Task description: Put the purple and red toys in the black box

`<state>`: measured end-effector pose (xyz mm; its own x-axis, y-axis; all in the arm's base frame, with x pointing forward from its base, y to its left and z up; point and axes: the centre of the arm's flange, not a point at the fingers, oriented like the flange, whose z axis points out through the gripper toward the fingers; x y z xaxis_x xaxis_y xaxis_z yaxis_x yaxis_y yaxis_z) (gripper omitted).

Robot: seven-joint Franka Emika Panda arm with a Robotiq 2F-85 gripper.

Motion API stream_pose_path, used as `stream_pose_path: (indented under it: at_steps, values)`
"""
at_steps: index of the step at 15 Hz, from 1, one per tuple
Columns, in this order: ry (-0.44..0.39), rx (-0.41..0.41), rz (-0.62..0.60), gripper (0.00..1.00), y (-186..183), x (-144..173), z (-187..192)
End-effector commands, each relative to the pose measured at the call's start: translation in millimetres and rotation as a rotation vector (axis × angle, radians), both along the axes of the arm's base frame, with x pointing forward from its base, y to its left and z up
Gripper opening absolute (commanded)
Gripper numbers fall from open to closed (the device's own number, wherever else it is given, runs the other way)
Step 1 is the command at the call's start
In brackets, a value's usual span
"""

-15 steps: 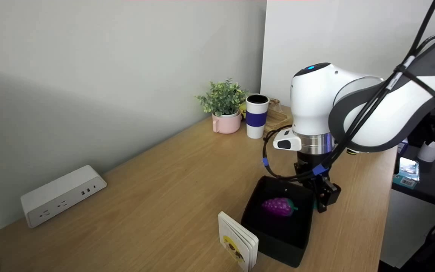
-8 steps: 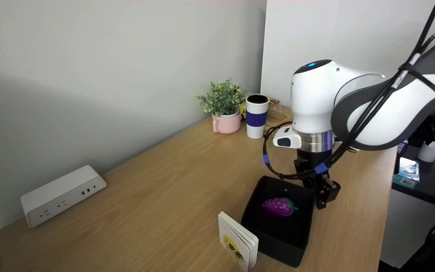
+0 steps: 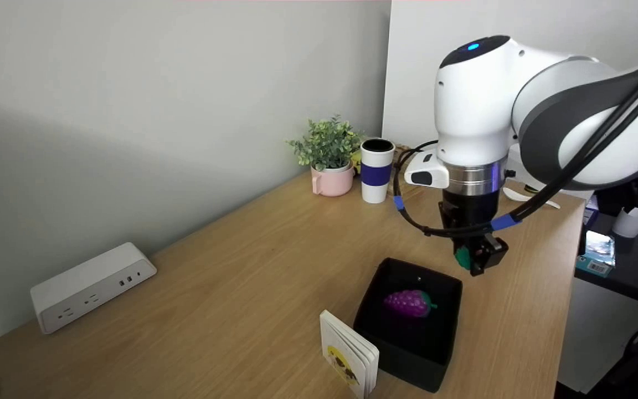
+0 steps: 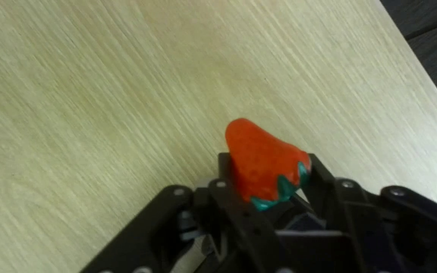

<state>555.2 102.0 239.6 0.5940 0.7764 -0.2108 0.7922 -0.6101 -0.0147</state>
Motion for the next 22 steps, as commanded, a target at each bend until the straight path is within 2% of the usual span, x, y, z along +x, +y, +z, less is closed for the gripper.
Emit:
stream_pose_path:
  at_steps: [1,8,13,18,22]
  values:
    - [-0.007,-0.055,-0.011,0.22,1,-12,20]
    - [-0.08,-0.003,-0.077,0.22,17,-4,30]
    - [-0.145,0.05,-0.072,0.22,42,8,34]
    - [-0.193,0.131,-0.038,0.22,76,20,39]
    - [-0.212,0.236,-0.045,0.22,94,28,36]
